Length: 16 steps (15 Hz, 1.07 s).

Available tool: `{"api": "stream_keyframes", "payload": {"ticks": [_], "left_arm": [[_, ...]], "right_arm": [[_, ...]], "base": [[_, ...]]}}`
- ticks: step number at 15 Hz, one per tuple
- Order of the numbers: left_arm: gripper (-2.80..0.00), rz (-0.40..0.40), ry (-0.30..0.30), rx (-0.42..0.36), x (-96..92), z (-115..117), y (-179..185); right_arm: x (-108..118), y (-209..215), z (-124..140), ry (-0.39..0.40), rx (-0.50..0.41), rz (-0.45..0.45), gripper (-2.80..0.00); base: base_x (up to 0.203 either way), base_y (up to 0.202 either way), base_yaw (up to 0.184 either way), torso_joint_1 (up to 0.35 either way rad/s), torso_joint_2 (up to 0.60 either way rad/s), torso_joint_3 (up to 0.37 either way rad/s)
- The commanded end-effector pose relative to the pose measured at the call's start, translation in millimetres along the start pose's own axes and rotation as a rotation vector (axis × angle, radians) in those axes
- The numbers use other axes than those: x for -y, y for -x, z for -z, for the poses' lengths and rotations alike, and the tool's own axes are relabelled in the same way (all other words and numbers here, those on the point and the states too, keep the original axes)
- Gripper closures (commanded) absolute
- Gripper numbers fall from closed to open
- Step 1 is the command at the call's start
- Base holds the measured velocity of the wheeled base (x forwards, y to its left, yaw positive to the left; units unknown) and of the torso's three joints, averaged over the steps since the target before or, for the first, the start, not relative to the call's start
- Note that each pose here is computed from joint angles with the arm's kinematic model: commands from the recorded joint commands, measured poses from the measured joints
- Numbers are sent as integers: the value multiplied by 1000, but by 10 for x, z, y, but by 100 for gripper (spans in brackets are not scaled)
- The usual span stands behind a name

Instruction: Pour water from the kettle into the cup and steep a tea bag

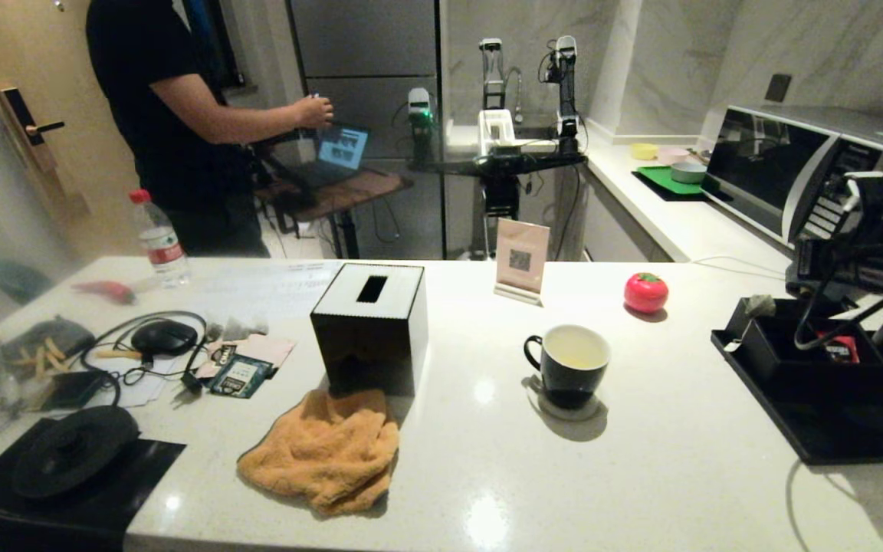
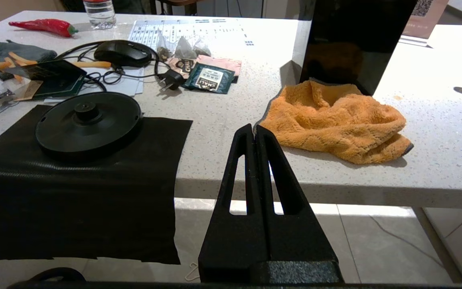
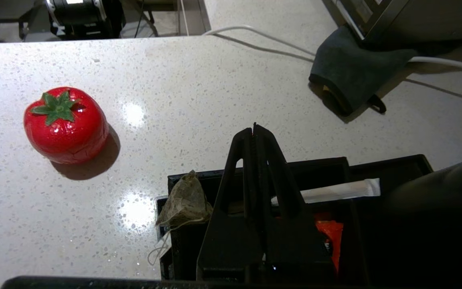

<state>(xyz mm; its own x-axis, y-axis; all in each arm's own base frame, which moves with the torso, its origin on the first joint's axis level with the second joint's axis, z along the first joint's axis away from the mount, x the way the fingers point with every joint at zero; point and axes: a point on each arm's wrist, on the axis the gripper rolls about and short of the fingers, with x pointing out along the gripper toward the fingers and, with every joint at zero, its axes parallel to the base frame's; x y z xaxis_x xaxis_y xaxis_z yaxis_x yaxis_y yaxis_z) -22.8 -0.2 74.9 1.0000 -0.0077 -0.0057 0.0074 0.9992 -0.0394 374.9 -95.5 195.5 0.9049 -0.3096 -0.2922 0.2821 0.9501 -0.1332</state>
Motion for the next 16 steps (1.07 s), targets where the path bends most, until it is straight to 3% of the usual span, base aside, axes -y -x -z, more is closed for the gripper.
{"api": "stream_keyframes", "payload": {"ticks": [1, 7, 8, 16], "left_arm": [[0, 0, 1, 0, 0, 0, 0], [0, 0, 1, 0, 0, 0, 0], [0, 0, 1, 0, 0, 0, 0], [0, 0, 1, 0, 0, 0, 0]], "right_arm": [[3, -123, 52, 1, -30, 1, 0], [-2, -198, 115, 6, -97, -5, 0], [-11, -211, 131, 7, -102, -7, -280], [-14, -250, 181, 4, -112, -7, -280]], "base": [[0, 0, 0, 0, 0, 0], [0, 0, 0, 0, 0, 0], [0, 0, 0, 0, 0, 0], [0, 0, 0, 0, 0, 0]]}}
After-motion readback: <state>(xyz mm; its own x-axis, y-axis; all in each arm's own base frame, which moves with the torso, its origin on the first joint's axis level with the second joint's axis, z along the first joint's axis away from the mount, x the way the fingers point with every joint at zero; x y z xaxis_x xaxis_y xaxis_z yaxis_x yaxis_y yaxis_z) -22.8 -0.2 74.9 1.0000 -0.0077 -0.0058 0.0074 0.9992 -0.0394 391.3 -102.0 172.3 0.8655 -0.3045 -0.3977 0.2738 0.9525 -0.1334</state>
